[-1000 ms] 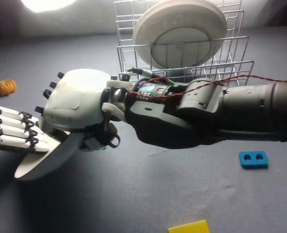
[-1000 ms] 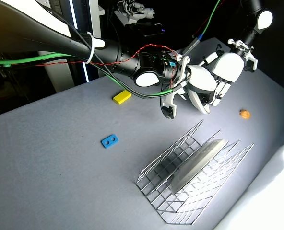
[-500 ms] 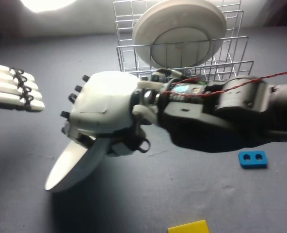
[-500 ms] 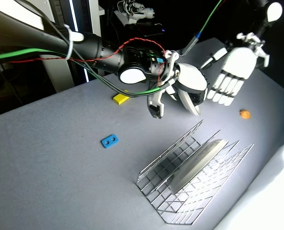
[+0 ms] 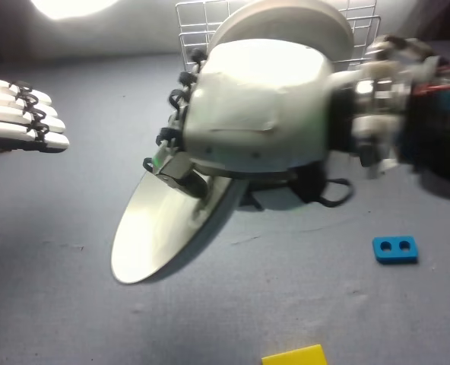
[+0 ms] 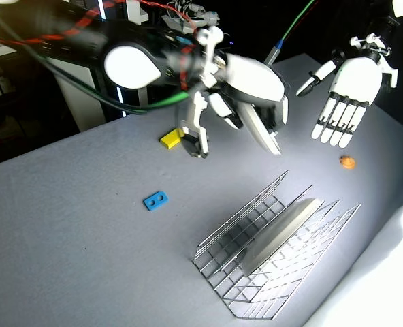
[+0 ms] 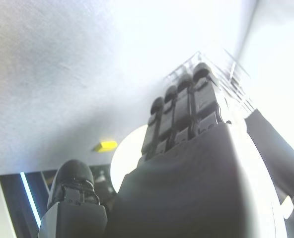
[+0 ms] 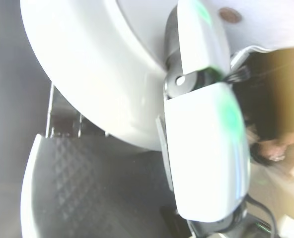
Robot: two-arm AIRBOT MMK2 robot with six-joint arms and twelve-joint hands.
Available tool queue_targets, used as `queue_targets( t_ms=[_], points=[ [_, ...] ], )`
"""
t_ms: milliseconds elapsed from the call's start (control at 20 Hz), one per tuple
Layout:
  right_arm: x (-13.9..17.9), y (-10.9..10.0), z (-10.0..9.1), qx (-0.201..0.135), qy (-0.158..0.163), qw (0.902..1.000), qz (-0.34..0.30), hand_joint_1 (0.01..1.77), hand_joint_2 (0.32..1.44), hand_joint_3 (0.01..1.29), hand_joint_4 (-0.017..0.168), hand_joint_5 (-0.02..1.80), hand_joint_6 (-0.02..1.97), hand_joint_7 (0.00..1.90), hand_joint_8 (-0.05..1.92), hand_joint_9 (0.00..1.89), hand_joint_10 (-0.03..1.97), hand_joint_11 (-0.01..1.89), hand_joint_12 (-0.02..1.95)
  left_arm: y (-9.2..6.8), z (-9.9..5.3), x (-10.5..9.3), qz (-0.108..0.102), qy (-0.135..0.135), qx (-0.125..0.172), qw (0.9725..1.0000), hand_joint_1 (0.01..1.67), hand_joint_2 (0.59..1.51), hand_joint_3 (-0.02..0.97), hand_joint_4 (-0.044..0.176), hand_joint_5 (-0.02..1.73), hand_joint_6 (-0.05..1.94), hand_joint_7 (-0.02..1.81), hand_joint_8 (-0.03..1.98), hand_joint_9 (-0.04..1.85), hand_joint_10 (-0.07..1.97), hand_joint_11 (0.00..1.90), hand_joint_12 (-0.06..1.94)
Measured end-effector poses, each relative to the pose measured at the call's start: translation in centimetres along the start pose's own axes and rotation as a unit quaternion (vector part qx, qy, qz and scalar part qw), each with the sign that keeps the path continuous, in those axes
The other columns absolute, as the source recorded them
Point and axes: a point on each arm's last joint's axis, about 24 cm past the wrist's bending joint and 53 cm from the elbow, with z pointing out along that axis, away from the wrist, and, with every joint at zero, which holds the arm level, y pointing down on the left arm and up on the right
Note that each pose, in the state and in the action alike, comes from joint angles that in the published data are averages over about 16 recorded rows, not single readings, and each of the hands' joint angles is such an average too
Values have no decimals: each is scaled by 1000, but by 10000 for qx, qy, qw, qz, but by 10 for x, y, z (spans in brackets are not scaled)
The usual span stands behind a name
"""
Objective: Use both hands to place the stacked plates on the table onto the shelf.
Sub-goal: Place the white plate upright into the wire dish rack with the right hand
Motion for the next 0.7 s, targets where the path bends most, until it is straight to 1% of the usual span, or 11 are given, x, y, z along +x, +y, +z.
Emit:
queue_targets(
  t_ms=[150, 250, 350, 550, 700],
  points=[
    [-18, 5, -17, -71, -81, 9993, 348, 1274, 1018, 16, 3, 867, 1099, 959, 979, 1050, 762, 929, 1016, 1, -1, 0, -21, 6, -14, 10000, 22, 1138, 16, -3, 19, 19, 20, 1, 20, 17, 19, 11],
    [-28, 4, -25, -50, -107, 9976, 688, 1276, 1017, 16, 1, 865, 1101, 961, 976, 1032, 867, 933, 1018, 1, -2, 1, -32, 17, -21, 10000, 22, 1138, 16, -3, 20, 19, 18, 1, 21, 17, 19, 11],
    [-39, -2, -31, 42, -172, 9935, 1121, 1280, 1017, 16, -1, 860, 1102, 961, 975, 1015, 964, 931, 1024, 2, -3, 2, -41, 29, -28, 10000, 22, 1138, 16, -3, 21, 19, 17, 1, 21, 17, 19, 11],
    [-61, -25, -40, 435, -396, 9788, 1964, 1288, 1017, 15, -3, 848, 1105, 959, 977, 1011, 1017, 920, 1033, 2, -3, 4, -52, 58, -36, 10000, 22, 1138, 16, -3, 20, 19, 16, 0, 21, 17, 19, 11],
    [-71, -46, -46, 783, -564, 9665, 2377, 1296, 1017, 16, -4, 837, 1106, 957, 977, 1004, 1086, 906, 1048, 3, -3, 6, -59, 84, -41, 9999, 22, 1139, 16, -3, 21, 19, 13, 0, 21, 17, 19, 11]
  ],
)
